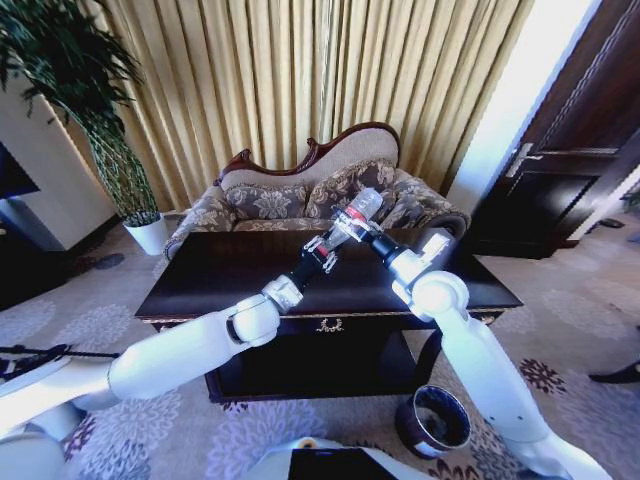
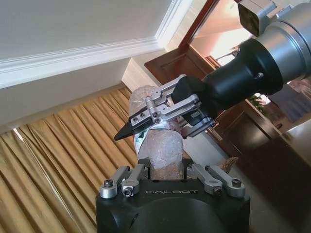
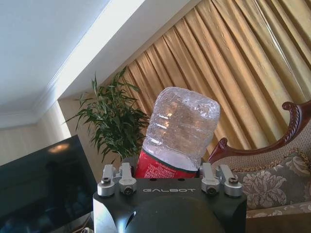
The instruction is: Move to the front of the table and place the trash on the table into the trash bin.
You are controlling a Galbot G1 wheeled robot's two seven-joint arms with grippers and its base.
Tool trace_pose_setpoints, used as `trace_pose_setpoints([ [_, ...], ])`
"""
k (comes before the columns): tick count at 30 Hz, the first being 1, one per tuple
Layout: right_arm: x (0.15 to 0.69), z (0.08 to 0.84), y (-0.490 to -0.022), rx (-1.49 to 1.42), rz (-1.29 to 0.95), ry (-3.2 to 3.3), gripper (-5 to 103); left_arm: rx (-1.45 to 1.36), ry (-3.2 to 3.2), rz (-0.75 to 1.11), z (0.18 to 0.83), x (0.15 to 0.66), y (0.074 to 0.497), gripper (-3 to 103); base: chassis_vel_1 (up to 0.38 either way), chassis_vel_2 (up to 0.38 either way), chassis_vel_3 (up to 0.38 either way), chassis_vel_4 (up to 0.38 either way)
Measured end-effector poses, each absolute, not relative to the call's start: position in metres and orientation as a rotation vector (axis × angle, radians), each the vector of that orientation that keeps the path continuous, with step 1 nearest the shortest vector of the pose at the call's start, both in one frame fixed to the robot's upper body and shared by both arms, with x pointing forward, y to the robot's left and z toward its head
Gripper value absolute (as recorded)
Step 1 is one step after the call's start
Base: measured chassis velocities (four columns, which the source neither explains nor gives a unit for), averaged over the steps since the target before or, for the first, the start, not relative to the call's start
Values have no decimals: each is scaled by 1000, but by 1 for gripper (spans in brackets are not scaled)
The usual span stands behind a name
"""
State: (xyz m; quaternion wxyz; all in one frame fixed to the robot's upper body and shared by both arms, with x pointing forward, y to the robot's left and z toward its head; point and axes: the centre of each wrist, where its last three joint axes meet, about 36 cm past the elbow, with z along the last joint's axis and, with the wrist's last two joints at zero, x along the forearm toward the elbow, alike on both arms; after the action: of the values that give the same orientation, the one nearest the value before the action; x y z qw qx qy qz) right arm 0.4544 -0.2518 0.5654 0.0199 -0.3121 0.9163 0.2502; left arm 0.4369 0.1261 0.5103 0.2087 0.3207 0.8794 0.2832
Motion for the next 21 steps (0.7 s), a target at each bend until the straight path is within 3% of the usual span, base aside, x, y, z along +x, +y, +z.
trace_pose_setpoints([
  [2,454,565,-252,-967,772,2843,53,895,2455,790,510,435,126,26,0,0,0,0],
  [5,453,565,-253,-964,752,2845,47,910,2485,772,508,433,126,36,0,0,0,0],
  [11,451,564,-255,-958,743,2851,30,930,2534,735,506,433,125,64,0,0,0,0],
  [14,450,564,-256,-954,741,2853,27,941,2542,723,505,431,125,69,0,0,0,0],
  [17,449,562,-261,-930,707,2866,24,992,2554,634,510,423,119,85,0,0,0,0],
  [19,448,561,-262,-925,696,2868,24,994,2555,615,512,423,118,85,0,0,0,0],
  [21,444,559,-266,-899,656,2878,24,993,2566,549,523,422,118,95,0,0,0,0],
])
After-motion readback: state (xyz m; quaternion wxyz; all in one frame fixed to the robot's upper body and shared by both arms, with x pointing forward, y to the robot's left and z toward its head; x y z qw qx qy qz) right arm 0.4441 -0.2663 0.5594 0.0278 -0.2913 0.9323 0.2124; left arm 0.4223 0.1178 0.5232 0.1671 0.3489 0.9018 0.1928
